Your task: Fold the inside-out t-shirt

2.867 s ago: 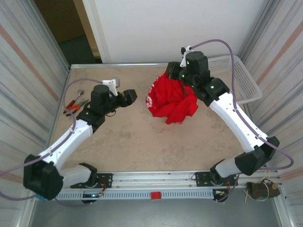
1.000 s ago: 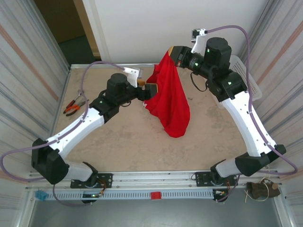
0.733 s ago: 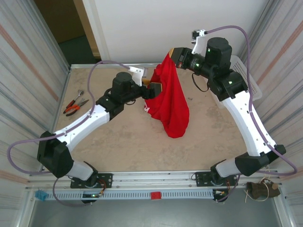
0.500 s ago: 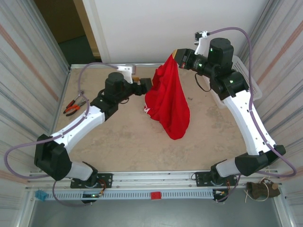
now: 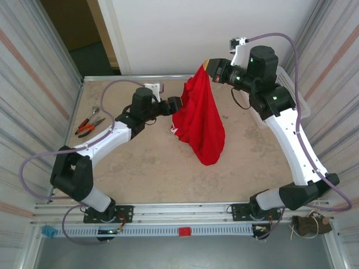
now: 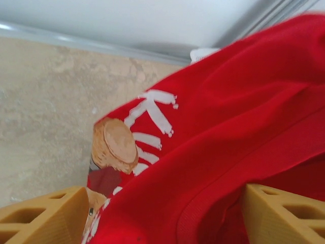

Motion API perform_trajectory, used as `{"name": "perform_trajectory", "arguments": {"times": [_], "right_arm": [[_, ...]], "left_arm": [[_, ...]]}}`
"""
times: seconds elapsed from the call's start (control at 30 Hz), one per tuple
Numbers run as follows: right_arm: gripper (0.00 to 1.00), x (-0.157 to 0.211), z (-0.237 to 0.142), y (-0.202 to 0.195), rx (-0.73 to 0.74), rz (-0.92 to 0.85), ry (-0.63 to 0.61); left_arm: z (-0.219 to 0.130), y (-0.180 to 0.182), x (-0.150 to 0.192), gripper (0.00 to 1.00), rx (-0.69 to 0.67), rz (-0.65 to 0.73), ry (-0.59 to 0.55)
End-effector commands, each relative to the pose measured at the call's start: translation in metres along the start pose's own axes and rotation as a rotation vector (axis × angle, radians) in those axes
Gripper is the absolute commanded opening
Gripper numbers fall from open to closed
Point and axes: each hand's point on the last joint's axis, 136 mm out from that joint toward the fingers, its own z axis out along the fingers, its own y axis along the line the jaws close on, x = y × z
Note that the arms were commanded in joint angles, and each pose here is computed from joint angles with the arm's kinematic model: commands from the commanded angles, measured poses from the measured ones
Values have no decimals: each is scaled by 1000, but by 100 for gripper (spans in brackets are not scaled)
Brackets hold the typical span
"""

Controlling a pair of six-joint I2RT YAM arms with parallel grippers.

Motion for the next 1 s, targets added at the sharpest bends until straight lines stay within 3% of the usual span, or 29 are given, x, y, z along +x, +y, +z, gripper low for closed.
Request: {"name": "perform_trajectory", "arguments": {"times": [0.0, 0.1, 0.2, 0.27, 0.3, 0.37, 0.4, 0.57, 0.73, 0.8, 0.83, 0.97], "right_arm": [[0, -17, -18, 22, -61, -46, -73], [0, -17, -21, 18, -47, -47, -80], [0, -19, -27, 9, -22, -38, -94], [0, -19, -30, 4, -16, -26, -98], [0, -19, -32, 2, -12, -24, -104], [0, -19, -37, -2, -5, -16, -113], [0, -19, -40, -4, 2, -13, -119], [0, -5, -51, -43, 108, 40, -134], [0, 33, -56, -123, 331, 135, -118], [38, 54, -66, -162, 527, 127, -62], [50, 64, -73, -172, 581, 125, -38], [57, 85, -80, -136, 435, 78, -34]], "left_arm": [[6, -22, 0, 72, 74, -12, 2], [12, -28, 2, 54, 98, -22, 17], [10, -37, -4, 64, 119, -29, 10], [8, -43, -7, 56, 125, -14, 15], [9, -46, -7, 47, 135, -14, 20], [9, -53, -9, 12, 160, -9, 31], [8, -54, -13, 0, 159, 0, 30], [-28, -73, -75, 0, 150, 85, -75], [-71, -111, -134, 0, 207, 145, -147], [-81, -124, -142, 0, 234, 150, -137], [-84, -130, -144, 0, 254, 149, -127], [-91, -138, -137, 0, 290, 137, -89]]}}
